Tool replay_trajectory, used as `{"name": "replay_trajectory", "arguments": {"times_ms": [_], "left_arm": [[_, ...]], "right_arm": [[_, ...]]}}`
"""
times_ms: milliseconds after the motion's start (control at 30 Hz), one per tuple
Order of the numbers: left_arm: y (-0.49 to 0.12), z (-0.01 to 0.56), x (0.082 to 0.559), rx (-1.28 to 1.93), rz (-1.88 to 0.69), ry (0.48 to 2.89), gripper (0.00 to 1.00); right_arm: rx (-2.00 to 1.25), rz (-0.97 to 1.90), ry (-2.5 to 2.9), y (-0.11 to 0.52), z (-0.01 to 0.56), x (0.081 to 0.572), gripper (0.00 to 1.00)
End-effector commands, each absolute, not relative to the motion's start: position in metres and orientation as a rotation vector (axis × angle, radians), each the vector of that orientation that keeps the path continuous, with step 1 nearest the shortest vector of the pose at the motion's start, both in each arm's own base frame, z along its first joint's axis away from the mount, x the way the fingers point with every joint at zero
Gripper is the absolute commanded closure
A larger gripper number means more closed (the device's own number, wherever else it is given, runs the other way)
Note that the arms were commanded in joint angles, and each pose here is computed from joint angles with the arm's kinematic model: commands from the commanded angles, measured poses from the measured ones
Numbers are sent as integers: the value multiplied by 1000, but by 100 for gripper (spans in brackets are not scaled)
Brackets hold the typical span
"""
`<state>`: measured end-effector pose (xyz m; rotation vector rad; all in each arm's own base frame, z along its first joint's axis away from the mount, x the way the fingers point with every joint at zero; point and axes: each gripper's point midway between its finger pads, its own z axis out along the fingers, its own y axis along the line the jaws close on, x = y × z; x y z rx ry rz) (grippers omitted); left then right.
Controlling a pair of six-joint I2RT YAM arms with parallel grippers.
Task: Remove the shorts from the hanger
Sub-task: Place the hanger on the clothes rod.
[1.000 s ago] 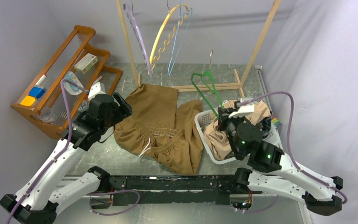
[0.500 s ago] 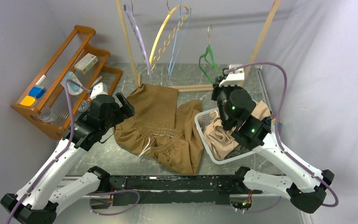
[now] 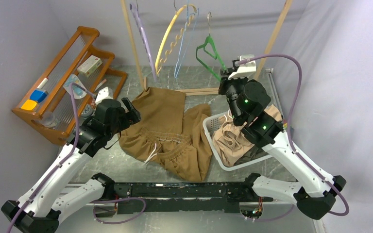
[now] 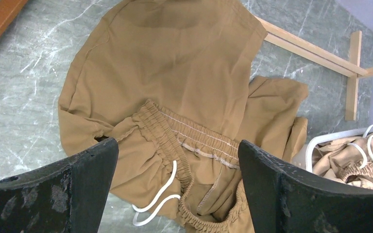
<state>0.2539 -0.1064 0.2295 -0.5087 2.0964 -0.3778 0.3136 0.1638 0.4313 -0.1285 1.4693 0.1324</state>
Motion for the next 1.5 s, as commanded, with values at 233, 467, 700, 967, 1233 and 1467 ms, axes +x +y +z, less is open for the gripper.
{"name": "replay_trajectory", "arguments": {"times_ms": [233, 467, 700, 967, 1233, 1467], "left_arm": [[-113, 229, 258, -483, -397, 2104, 4], [-114, 228, 258, -485, -404, 2108, 4], [-112, 228, 256, -486, -395, 2104, 4], [-114, 226, 257, -480, -400, 2113, 4], [-116, 225, 258, -474, -408, 2115, 4], [-116, 224, 257, -476, -409, 2121, 5]], "right_arm": [[-27, 191, 1278, 141, 500, 297, 100], [-13, 189, 1246, 146, 512, 304, 100], [-26, 173, 1220, 152, 526, 310, 100], [-51, 104, 1245, 159, 512, 327, 100], [-57, 42, 1232, 159, 506, 340, 100], [-74, 55, 1269, 160, 490, 348, 100]]}}
